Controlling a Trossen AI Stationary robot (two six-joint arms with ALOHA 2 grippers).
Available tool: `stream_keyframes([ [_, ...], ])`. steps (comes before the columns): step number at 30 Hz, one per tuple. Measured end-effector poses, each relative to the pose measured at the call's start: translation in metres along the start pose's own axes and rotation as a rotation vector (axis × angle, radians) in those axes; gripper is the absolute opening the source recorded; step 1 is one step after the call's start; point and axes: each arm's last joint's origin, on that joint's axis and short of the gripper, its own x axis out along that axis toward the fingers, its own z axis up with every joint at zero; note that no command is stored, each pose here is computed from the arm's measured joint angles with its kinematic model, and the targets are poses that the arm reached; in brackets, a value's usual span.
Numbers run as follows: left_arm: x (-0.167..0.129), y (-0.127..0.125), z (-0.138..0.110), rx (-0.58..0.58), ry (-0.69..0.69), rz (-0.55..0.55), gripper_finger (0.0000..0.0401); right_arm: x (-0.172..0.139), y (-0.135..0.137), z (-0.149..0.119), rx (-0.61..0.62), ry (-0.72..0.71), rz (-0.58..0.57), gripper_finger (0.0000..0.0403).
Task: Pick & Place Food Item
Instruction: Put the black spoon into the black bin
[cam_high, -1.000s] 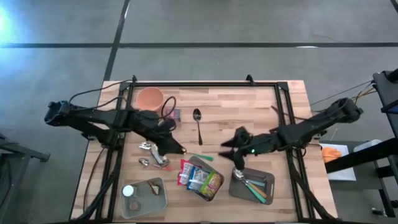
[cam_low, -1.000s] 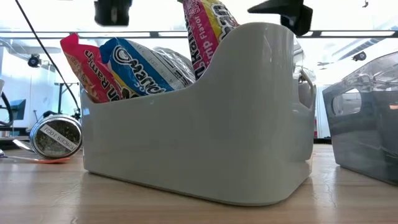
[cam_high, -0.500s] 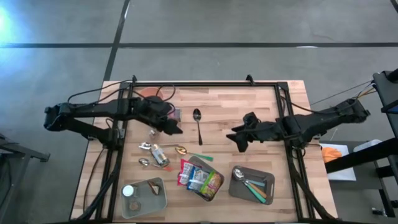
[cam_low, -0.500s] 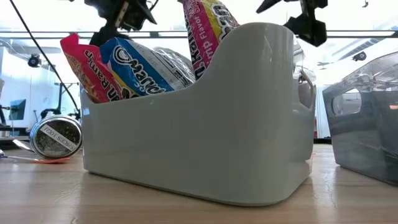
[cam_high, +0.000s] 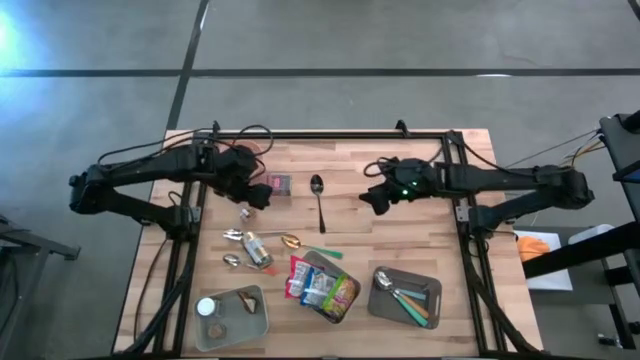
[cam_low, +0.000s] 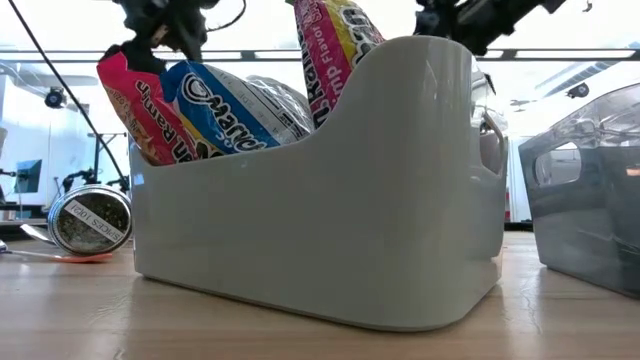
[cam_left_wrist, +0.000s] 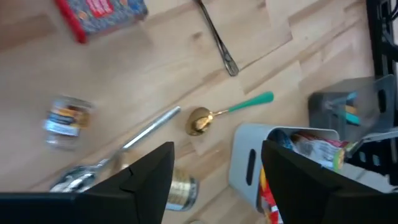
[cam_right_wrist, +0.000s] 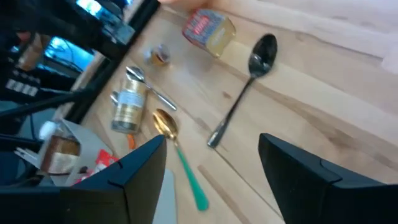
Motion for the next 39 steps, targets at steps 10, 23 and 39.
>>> stream_keyframes([
  [10, -0.012, 0.0, 0.0, 0.136, -0.052, 0.002, 0.0177, 0.048, 0.023, 0.027, -0.124, 0.088, -0.059, 0.0173],
  [23, -0.017, 0.006, -0.006, 0.277, -0.035, 0.02, 0.0155, 0.133, 0.039, 0.052, -0.116, 0.266, -0.275, 0.0161],
  [39, -0.052, 0.02, -0.022, 0.455, -0.111, -0.064, 0.0155, 0.224, 0.034, 0.046, 0.066, 0.416, -0.48, 0.016],
])
